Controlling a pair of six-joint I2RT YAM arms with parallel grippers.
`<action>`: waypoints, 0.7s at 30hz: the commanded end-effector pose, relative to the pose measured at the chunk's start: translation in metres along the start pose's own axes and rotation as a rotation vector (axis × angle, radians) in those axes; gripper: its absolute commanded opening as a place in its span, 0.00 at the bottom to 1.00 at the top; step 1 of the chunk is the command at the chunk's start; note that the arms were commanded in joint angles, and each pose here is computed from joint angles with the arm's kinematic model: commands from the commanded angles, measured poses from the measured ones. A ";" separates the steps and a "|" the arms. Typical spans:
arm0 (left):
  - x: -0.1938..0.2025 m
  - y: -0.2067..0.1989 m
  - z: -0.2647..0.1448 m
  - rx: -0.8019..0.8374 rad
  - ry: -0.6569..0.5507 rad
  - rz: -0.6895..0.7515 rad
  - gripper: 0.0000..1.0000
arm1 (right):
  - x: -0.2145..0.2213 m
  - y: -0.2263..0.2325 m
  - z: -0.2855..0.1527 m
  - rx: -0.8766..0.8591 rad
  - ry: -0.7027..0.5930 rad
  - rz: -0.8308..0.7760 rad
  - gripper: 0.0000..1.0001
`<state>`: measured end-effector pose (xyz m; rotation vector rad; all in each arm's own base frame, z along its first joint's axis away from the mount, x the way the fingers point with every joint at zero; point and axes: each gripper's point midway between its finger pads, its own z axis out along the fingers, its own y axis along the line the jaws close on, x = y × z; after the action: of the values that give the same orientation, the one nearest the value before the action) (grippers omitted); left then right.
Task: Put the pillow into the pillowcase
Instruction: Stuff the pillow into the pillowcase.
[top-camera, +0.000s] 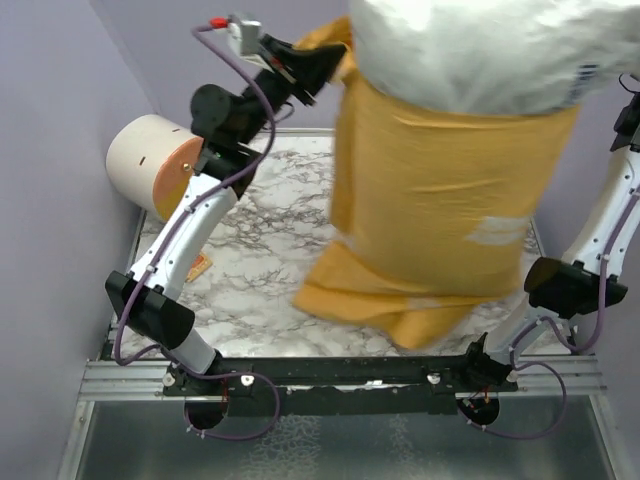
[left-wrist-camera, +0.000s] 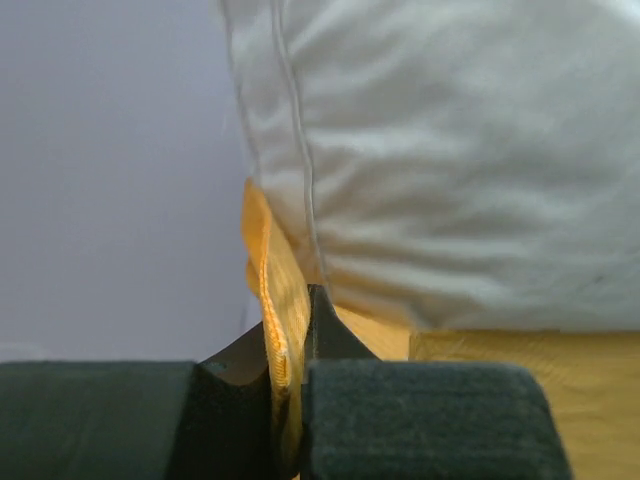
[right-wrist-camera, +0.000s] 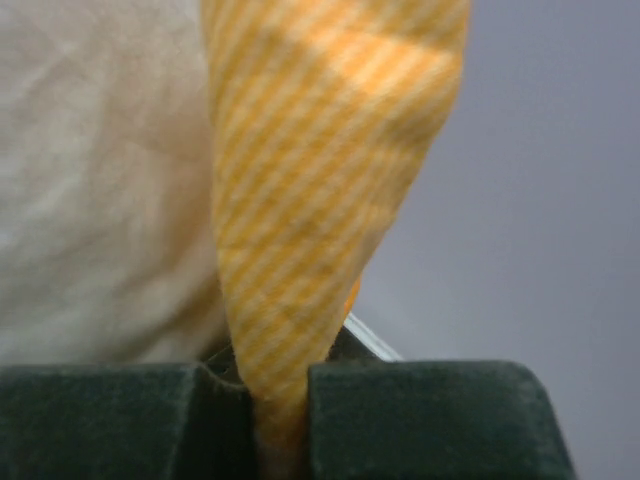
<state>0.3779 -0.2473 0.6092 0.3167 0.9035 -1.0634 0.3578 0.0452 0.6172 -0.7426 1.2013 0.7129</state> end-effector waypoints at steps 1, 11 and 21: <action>-0.037 -0.063 0.004 0.059 -0.040 0.084 0.00 | 0.013 -0.018 0.005 0.022 -0.023 0.050 0.00; -0.042 0.059 0.058 -0.020 -0.037 -0.068 0.00 | -0.033 0.076 0.033 -0.115 -0.075 -0.033 0.00; -0.027 0.035 0.062 -0.100 -0.035 0.015 0.00 | 0.022 0.138 0.093 -0.343 -0.050 -0.007 0.00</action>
<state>0.3842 -0.3172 0.6040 0.3638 1.0774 -1.1486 0.4066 0.0485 0.5686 -0.6426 1.3139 0.8485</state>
